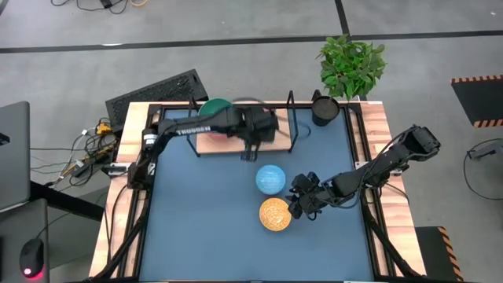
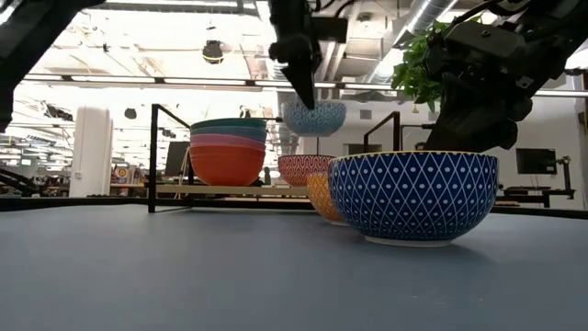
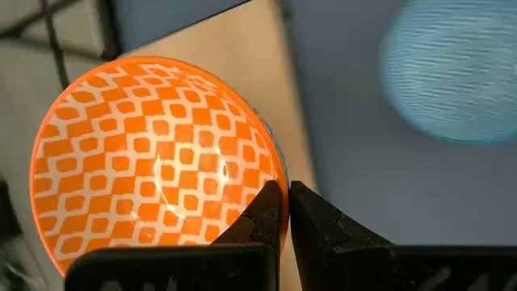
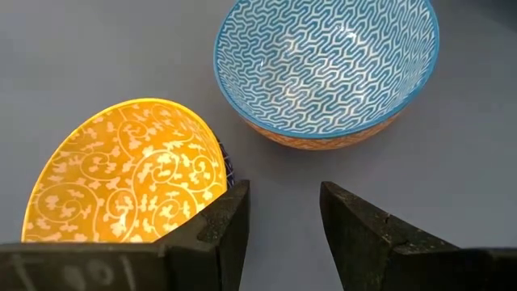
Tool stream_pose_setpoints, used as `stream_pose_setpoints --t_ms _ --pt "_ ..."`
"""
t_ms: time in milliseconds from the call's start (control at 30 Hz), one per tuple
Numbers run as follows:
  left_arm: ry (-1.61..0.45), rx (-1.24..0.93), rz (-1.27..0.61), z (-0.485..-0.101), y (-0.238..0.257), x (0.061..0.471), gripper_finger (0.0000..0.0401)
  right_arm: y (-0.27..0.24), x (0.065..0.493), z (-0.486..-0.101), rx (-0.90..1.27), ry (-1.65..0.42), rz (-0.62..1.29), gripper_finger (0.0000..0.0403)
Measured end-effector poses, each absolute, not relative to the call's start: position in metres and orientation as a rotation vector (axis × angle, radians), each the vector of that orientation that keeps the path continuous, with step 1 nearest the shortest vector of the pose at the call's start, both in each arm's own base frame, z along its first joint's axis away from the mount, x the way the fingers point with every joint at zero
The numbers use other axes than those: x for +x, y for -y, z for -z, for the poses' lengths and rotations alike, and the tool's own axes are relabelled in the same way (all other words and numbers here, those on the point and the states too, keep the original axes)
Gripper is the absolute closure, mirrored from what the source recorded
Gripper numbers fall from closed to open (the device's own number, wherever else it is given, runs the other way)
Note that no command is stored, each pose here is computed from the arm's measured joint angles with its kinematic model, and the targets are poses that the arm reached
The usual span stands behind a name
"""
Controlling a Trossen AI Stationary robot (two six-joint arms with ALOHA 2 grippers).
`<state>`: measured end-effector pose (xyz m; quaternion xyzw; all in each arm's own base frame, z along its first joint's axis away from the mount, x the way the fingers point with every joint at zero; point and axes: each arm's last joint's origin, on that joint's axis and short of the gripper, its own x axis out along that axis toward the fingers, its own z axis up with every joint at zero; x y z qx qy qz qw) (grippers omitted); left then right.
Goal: Place and stack bowls onto a shelf
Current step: Stack the orange patterned bowl on top of the dark blue patterned bowl on the shelf
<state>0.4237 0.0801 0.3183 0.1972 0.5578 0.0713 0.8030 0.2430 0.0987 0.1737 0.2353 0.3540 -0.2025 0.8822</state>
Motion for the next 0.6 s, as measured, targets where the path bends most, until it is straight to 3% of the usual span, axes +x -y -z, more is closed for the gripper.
stream_pose_setpoints --t_ms 267,600 --pt "-1.142 0.278 -0.191 -0.314 -0.129 0.418 0.0401 -0.099 0.243 -0.174 0.488 -0.738 0.422 0.0226" --pt "-1.083 0.322 -0.158 -0.312 -0.136 0.422 0.0401 -0.098 0.243 -0.174 0.479 -0.723 0.439 0.0226"
